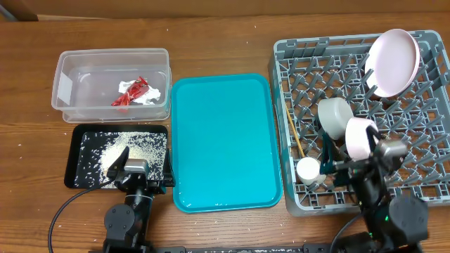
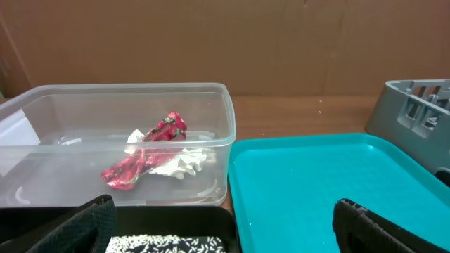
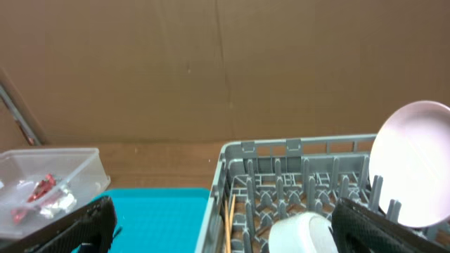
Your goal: Sort waste into correct bins and load items into the dishwasher
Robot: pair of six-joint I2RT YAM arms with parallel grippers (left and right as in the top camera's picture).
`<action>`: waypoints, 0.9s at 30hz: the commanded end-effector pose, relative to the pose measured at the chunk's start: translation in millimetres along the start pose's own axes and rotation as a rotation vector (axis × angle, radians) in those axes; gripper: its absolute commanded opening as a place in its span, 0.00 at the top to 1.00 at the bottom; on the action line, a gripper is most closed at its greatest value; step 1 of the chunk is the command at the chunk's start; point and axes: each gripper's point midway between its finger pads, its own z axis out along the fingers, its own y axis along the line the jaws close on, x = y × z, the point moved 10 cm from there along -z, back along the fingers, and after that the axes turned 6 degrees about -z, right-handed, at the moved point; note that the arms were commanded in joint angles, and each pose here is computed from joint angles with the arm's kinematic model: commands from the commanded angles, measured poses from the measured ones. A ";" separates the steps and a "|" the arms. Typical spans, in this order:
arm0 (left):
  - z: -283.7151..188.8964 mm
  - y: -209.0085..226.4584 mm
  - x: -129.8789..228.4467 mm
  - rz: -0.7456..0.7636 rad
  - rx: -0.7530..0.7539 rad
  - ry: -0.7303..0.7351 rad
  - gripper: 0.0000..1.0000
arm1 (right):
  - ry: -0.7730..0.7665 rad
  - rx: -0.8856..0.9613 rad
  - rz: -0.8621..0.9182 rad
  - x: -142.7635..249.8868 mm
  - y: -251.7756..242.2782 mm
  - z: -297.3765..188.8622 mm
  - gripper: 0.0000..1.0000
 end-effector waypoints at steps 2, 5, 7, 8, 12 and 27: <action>-0.1 2.3 -0.3 0.018 -0.021 -0.010 0.00 | -0.061 0.022 -0.004 32.4 -6.1 -2.7 0.00; -0.1 2.3 -0.3 0.018 -0.021 -0.010 0.00 | -0.106 0.045 -0.002 49.0 -10.4 -1.9 0.00; -0.1 2.3 -0.3 0.018 -0.021 -0.010 0.00 | -0.128 0.058 -0.003 58.6 -13.0 3.3 0.00; -0.1 2.3 -0.3 0.018 -0.021 -0.010 0.00 | -0.134 0.065 -0.003 63.0 -14.2 5.4 0.00; -0.1 2.3 -0.3 0.018 -0.021 -0.010 0.00 | -0.171 0.070 -0.005 80.4 -16.7 13.0 0.00; -0.1 2.3 -0.3 0.018 -0.021 -0.010 0.00 | -0.025 0.085 0.001 105.2 -18.7 16.3 0.00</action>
